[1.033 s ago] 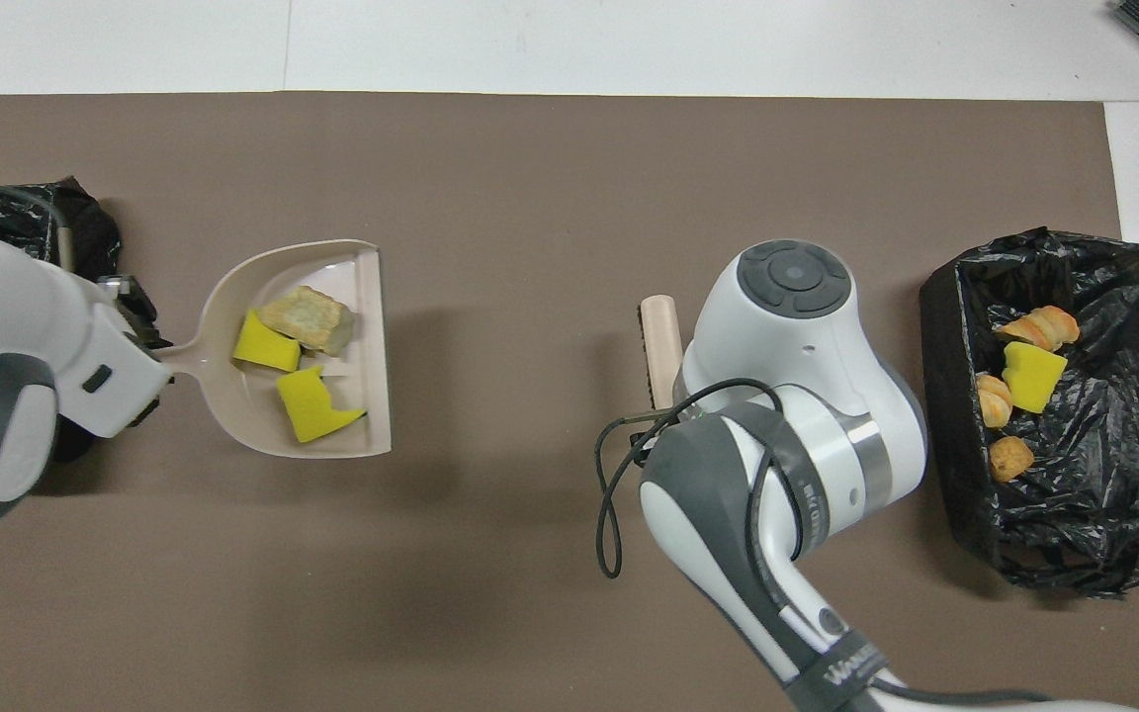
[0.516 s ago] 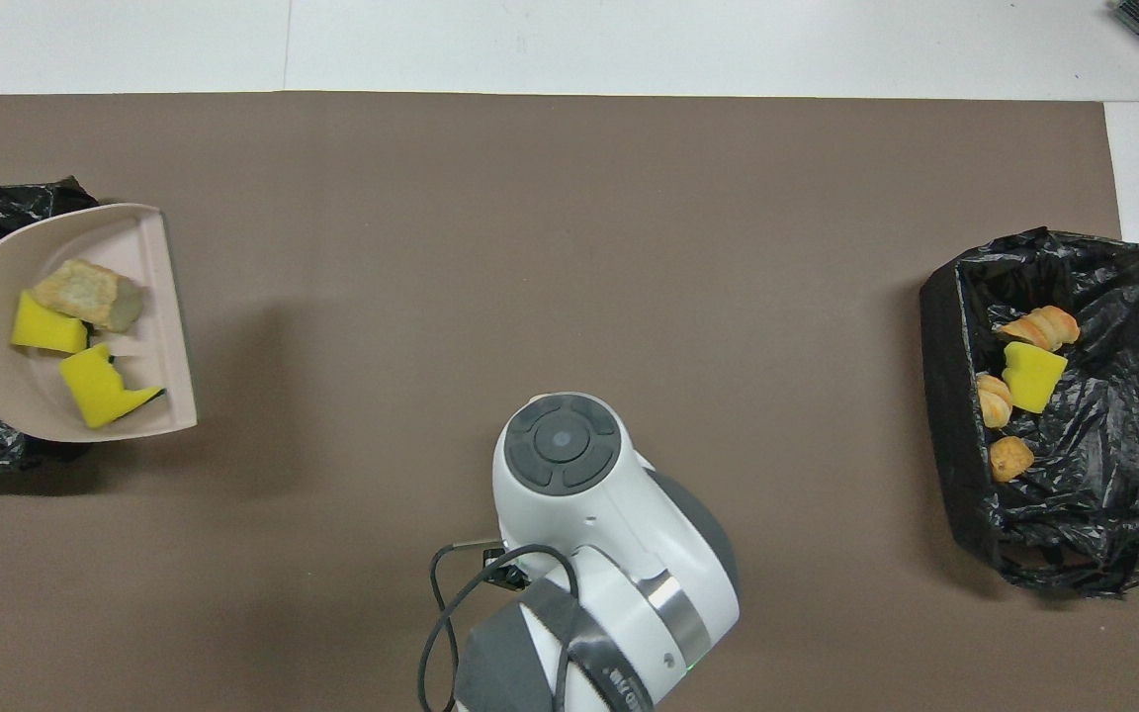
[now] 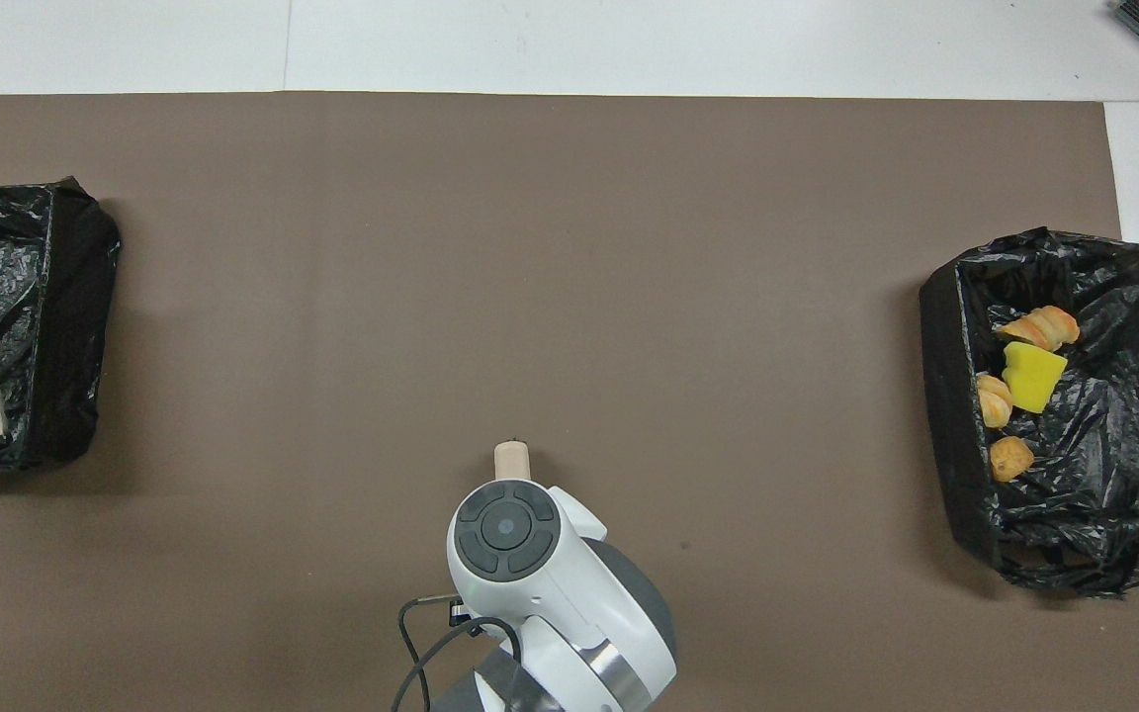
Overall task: Sweep and dump trash in bin
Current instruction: 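Tip the dustpan into the bin with the left gripper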
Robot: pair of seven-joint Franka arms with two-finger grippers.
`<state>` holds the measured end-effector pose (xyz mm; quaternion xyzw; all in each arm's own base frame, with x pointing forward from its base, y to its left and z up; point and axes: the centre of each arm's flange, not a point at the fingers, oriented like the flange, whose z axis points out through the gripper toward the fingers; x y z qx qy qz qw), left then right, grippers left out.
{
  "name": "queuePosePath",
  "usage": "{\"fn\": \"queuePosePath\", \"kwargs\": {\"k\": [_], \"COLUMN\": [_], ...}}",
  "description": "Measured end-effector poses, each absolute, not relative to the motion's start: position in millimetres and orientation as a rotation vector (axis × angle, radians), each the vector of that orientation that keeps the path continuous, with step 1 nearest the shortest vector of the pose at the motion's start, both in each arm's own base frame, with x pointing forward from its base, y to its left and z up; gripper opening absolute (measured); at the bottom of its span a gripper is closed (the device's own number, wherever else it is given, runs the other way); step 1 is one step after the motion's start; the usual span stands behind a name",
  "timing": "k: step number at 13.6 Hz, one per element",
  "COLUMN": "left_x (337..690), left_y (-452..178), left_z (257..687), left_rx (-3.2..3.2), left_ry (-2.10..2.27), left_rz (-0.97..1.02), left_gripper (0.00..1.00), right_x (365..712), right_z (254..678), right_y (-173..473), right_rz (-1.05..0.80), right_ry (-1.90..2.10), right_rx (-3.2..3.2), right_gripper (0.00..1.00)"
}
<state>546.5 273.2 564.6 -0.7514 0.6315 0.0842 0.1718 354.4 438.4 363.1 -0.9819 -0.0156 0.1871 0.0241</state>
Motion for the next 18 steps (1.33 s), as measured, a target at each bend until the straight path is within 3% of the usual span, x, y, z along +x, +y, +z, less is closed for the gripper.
{"fn": "queuePosePath", "kwargs": {"k": [8, 12, 14, 15, 18], "left_x": [578, 599, 597, 596, 595], "left_y": [279, 248, 257, 262, 263], "left_z": [521, 505, 513, 520, 548], "left_rx": [-1.745, -1.633, -1.618, -1.614, -1.572], "left_ry": [1.790, 1.762, 1.732, 1.714, 1.662], "left_rz": [0.642, 0.716, 0.737, 0.741, 0.768], "left_gripper": [0.31, 0.31, 0.31, 0.31, 0.31], "right_x": [342, 335, 334, 335, 348], "right_z": [332, 326, 325, 326, 338], "right_y": [442, 446, 446, 446, 446], "right_rz": [0.597, 0.567, 0.570, 0.568, 0.546], "right_ry": [-0.088, -0.107, -0.109, -0.108, -0.087], "right_rx": [-3.035, -3.031, -3.033, -3.032, -3.018], "right_gripper": [0.26, 0.26, 0.31, 0.38, 0.72]}}
